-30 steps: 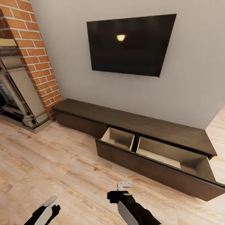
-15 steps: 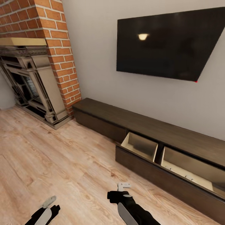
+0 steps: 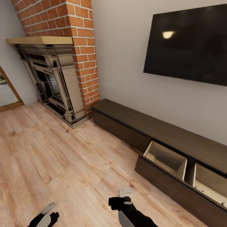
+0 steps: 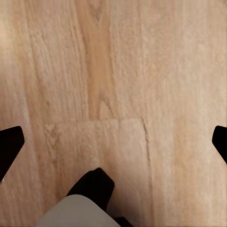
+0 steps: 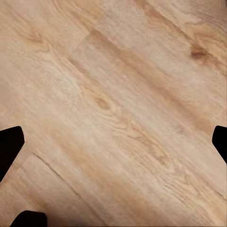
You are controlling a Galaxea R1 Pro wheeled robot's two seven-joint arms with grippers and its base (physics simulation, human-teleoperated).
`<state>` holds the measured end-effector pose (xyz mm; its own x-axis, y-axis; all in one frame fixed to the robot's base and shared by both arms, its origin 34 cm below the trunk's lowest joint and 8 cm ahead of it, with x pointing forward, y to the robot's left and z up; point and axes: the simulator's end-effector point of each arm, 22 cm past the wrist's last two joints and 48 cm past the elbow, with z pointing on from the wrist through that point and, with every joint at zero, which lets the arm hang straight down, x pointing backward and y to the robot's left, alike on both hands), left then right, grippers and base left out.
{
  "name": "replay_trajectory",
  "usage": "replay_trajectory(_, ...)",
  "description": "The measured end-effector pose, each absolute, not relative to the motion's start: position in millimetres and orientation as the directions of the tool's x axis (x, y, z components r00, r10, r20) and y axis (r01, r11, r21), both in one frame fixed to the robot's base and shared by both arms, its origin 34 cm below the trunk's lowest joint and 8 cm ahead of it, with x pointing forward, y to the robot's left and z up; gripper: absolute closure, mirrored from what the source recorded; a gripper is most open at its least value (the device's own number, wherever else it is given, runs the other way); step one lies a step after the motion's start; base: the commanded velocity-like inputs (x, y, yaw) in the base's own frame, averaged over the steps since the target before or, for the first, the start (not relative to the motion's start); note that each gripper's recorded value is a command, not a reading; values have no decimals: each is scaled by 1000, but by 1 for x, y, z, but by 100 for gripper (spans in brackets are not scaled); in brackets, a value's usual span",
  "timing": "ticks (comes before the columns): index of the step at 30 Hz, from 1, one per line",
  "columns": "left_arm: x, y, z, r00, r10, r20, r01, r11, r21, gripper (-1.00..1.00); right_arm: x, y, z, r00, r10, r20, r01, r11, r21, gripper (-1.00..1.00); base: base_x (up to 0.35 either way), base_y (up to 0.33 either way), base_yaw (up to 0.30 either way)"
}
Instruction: Place each of the two pumpkins and all three candles from the living room inside a cabinet in the living room (use any cabinet), then make sure every cabinet is closed, and position the cauldron so it is next to a table in the living room.
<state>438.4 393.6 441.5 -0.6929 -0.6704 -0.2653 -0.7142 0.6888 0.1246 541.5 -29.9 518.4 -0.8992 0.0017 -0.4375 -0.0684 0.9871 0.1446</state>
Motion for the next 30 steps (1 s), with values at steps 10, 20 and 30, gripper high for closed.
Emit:
replay_trajectory(10, 435, 394, 439, -695, -671, -259, -713, 689, 131, -100, 539, -30, 515, -902, 0, -431, -69, 987, 144, -100, 256, 248, 268)
replay_trajectory(20, 433, 394, 437, -696, -671, -258, -713, 687, 137, -100, 536, -30, 511, -906, -2, -424, -69, 987, 144, -100, 257, 247, 268)
replay_trajectory(30, 428, 395, 434, -696, -672, -254, -714, 685, 146, -100, 534, -30, 508, -909, -2, -418, -69, 987, 144, -100, 257, 247, 268)
